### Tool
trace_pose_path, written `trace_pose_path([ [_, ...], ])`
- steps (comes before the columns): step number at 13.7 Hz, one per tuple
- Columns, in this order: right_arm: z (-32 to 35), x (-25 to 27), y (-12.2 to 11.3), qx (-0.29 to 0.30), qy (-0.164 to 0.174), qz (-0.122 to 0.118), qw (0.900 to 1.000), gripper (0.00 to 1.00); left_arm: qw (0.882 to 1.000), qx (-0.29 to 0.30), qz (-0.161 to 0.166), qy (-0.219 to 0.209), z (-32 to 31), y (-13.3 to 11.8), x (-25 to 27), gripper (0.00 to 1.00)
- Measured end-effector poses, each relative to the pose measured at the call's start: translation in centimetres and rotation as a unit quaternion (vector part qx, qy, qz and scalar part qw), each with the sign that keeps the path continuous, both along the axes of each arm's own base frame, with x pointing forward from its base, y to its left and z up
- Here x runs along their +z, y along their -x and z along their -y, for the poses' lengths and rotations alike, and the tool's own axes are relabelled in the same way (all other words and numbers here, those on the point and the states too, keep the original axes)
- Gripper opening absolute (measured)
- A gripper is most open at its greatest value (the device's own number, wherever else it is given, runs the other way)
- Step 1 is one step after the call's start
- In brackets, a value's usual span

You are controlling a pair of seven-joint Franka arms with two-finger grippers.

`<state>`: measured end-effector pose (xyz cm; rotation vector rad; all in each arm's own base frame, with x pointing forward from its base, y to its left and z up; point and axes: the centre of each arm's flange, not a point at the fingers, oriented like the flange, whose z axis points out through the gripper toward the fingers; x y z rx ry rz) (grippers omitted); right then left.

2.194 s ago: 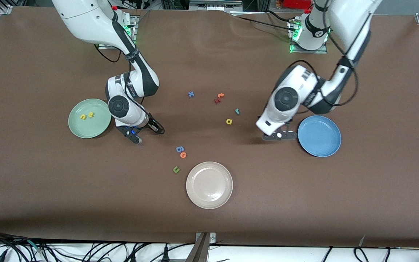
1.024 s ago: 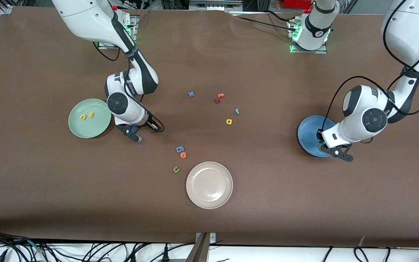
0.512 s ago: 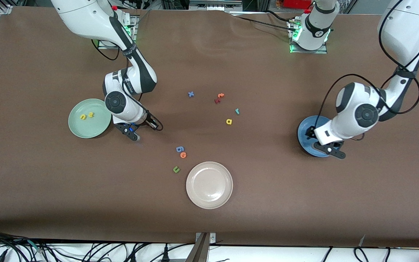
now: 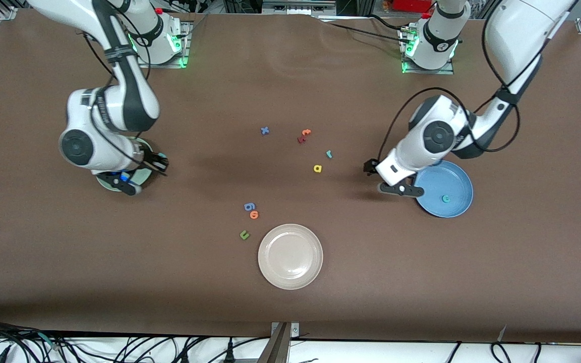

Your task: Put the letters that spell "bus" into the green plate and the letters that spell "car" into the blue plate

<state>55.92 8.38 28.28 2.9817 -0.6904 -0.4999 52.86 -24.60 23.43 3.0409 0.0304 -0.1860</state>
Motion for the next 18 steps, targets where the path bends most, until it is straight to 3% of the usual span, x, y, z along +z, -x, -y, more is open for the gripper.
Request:
trace_pose_path([
  [6, 9.5, -8.0, 2.0, 0.059, -0.009, -0.023, 0.998, 0.28, 0.984, 0.175, -0.018, -0.006, 9.3, 4.9, -0.9, 1.0],
  [10, 9.7, -10.5, 2.8, 0.058, -0.03, -0.029, 0.997, 0.28, 0.98, 0.198, -0.02, -0.008, 11.6, 6.6, -2.5, 1.0],
  [14, 9.6, -10.5, 2.7, 0.058, -0.032, -0.028, 0.997, 0.28, 0.979, 0.201, 0.014, -0.043, 12.3, 8.1, -5.6, 0.94],
  [15, 9.5, -10.4, 2.7, 0.059, -0.033, -0.026, 0.997, 0.33, 0.978, 0.203, 0.016, -0.046, 12.4, 8.3, -6.1, 0.93],
  [18, 9.2, -8.3, 1.5, 0.064, -0.04, -0.01, 0.997, 0.63, 0.977, 0.208, 0.013, -0.046, 12.7, 8.7, -6.7, 0.89],
])
